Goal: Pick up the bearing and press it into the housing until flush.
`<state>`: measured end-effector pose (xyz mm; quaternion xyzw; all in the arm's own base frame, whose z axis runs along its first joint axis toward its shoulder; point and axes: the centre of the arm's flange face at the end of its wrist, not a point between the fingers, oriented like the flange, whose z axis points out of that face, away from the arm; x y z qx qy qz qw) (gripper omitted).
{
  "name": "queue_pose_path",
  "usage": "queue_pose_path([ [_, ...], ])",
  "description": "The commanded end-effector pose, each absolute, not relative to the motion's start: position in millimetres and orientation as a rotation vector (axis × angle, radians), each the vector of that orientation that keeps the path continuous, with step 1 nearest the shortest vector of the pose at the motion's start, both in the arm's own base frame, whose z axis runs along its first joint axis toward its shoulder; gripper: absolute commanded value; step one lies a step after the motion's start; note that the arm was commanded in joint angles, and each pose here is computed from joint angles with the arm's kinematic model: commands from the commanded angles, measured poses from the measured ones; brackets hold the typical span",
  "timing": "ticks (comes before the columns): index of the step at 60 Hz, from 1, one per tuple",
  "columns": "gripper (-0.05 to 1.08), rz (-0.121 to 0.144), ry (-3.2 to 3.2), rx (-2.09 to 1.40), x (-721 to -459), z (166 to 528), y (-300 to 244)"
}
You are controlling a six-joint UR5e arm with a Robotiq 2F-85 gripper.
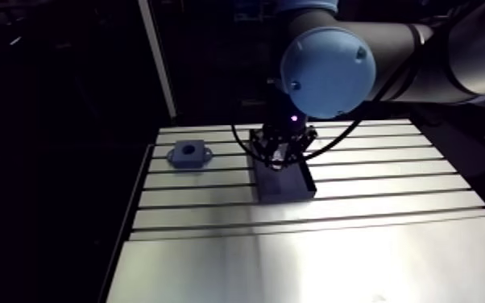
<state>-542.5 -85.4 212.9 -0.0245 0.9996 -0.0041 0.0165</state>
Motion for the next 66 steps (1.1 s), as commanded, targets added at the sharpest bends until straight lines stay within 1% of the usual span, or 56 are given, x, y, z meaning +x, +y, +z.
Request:
queue_pose_path([
  [1, 0.67, -0.011, 3.089, -0.091, -540.4, 281.4, -100.2],
  [11, 0.68, -0.011, 3.034, -0.123, -546.1, 310.3, -122.6],
  [14, 0.68, -0.005, 3.031, -0.156, -550.0, 319.8, -135.3],
  [20, 0.68, -0.001, 3.029, -0.208, -560.9, 320.5, -154.4],
  [25, 0.69, 0.010, 3.027, -0.251, -569.6, 317.3, -172.0],
  [30, 0.69, 0.015, 3.023, -0.257, -576.1, 313.9, -183.3],
  [31, 0.69, 0.031, 3.017, -0.252, -579.6, 310.1, -187.4],
  [32, 0.69, 0.031, 3.017, -0.252, -579.6, 310.1, -187.4],
  [33, 0.69, 0.056, 3.010, -0.254, -582.0, 306.7, -191.5],
  [34, 0.69, 0.056, 3.010, -0.254, -582.0, 306.7, -191.5],
  [35, 0.69, 0.077, 3.009, -0.263, -584.4, 304.3, -196.0],
  [36, 0.69, 0.089, 3.009, -0.273, -587.0, 302.7, -201.2],
  [38, 0.69, 0.093, 3.010, -0.283, -589.9, 300.7, -205.4],
  [41, 0.69, 0.094, 3.012, -0.288, -592.8, 299.3, -208.7],
  [43, 0.69, 0.091, 3.013, -0.293, -595.0, 296.9, -212.2],
  [44, 0.69, 0.083, 3.015, -0.289, -596.9, 296.4, -214.3],
  [46, 0.69, 0.080, 3.019, -0.273, -598.6, 296.6, -214.9],
  [52, 0.69, 0.087, 3.029, -0.239, -602.1, 295.1, -220.5],
  [55, 0.70, 0.086, 3.032, -0.240, -602.9, 294.6, -224.5],
  [59, 0.70, 0.077, 3.056, -0.215, -609.2, 296.1, -231.6],
  [66, 0.70, 0.080, 3.070, -0.155, -614.8, 297.0, -235.2],
])
